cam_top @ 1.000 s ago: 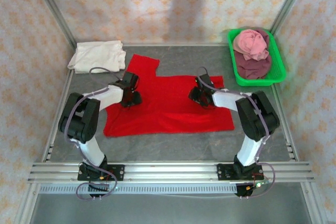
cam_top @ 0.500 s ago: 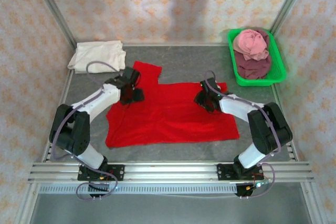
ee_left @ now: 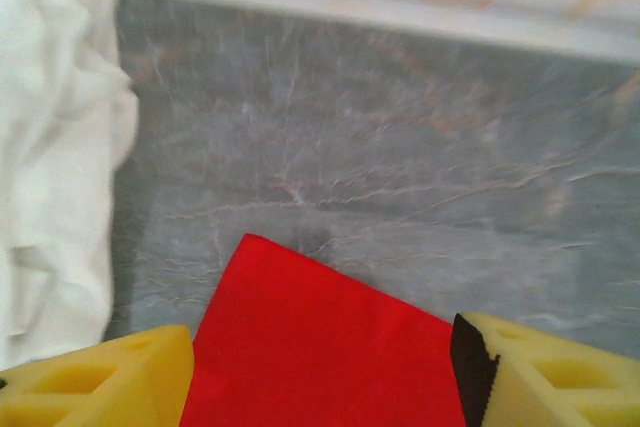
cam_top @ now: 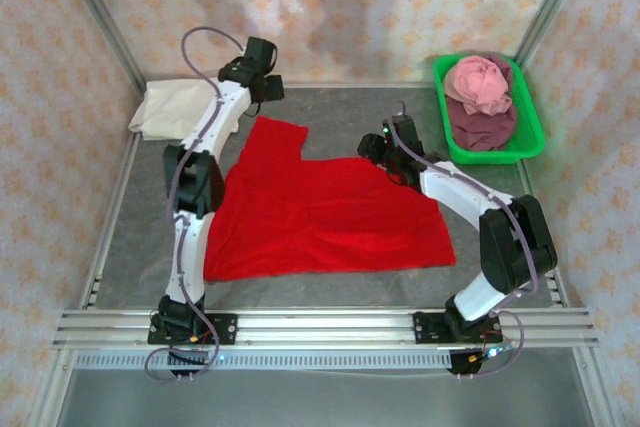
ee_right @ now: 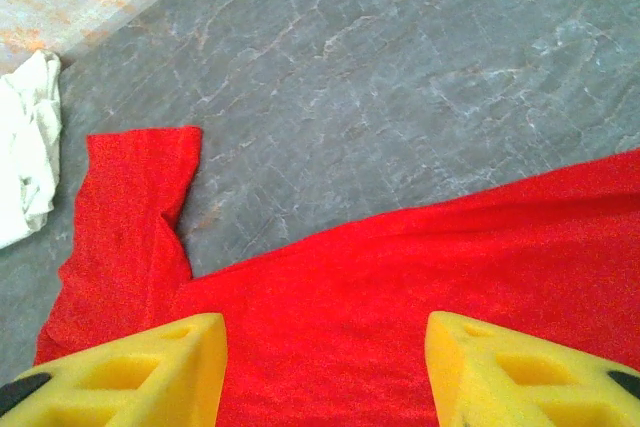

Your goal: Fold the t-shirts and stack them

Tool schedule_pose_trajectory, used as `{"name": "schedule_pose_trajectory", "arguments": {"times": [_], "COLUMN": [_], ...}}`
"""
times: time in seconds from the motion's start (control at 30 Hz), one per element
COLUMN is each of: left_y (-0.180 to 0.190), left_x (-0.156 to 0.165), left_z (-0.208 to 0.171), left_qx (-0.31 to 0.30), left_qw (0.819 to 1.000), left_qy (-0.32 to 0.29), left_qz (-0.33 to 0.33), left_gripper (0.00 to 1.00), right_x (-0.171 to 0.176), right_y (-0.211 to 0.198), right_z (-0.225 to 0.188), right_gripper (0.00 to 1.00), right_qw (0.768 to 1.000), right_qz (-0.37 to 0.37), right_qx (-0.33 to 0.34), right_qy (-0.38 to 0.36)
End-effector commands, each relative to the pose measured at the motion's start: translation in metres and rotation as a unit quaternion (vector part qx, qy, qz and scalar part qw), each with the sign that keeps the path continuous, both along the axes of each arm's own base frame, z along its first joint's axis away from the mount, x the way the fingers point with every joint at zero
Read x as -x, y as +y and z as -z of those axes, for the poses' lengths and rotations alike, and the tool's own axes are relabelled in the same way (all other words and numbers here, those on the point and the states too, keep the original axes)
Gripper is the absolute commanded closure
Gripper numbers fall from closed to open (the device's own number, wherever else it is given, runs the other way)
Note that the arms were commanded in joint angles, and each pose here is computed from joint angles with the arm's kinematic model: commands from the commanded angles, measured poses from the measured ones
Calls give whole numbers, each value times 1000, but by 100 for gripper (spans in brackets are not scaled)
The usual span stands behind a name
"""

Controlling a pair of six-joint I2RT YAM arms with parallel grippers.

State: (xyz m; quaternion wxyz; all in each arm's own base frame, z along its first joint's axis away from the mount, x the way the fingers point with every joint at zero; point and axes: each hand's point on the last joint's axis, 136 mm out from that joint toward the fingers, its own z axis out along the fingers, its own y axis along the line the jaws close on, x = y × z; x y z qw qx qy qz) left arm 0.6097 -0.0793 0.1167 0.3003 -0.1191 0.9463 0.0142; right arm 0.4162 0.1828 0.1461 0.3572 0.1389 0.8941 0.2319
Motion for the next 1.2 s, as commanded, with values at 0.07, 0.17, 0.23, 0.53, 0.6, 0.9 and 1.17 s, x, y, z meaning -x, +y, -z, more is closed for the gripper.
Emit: {"name": "schedule_pose_trajectory", "arguments": {"times": [0.07, 0.17, 0.23, 0.53, 0.6, 0.9, 1.17], "left_y": [15, 18, 22, 11, 9, 5, 9], "left_x": [1, -2, -2, -6, -7, -16, -20], "left_z": [20, 36, 47, 91, 96, 92, 66], "left_qx": [5, 9, 9, 57, 62, 71, 52], "left_qw": [999, 999, 999, 996, 995, 996, 998], "left_qy": [26, 35, 44, 72, 74, 56, 33], "left_qz": [-21, -26, -28, -1, 0, 11, 21], "left_gripper": [28, 25, 25, 26, 28, 69, 99], "right_x": [10, 14, 17, 17, 17, 19, -1], "right_y": [-13, -19, -22, -20, -19, -22, -54], "right_z": [6, 5, 2, -3, -3, -9, 0], "right_gripper": [38, 34, 28, 24, 24, 23, 23], "right_qw": [1000, 999, 999, 999, 999, 999, 997], "right_qz": [-3, 0, 1, -5, -8, -7, 34], "right_qx": [30, 37, 40, 34, 29, 41, 68], "right_qy": [-7, -13, -19, -25, -25, -26, 15]}}
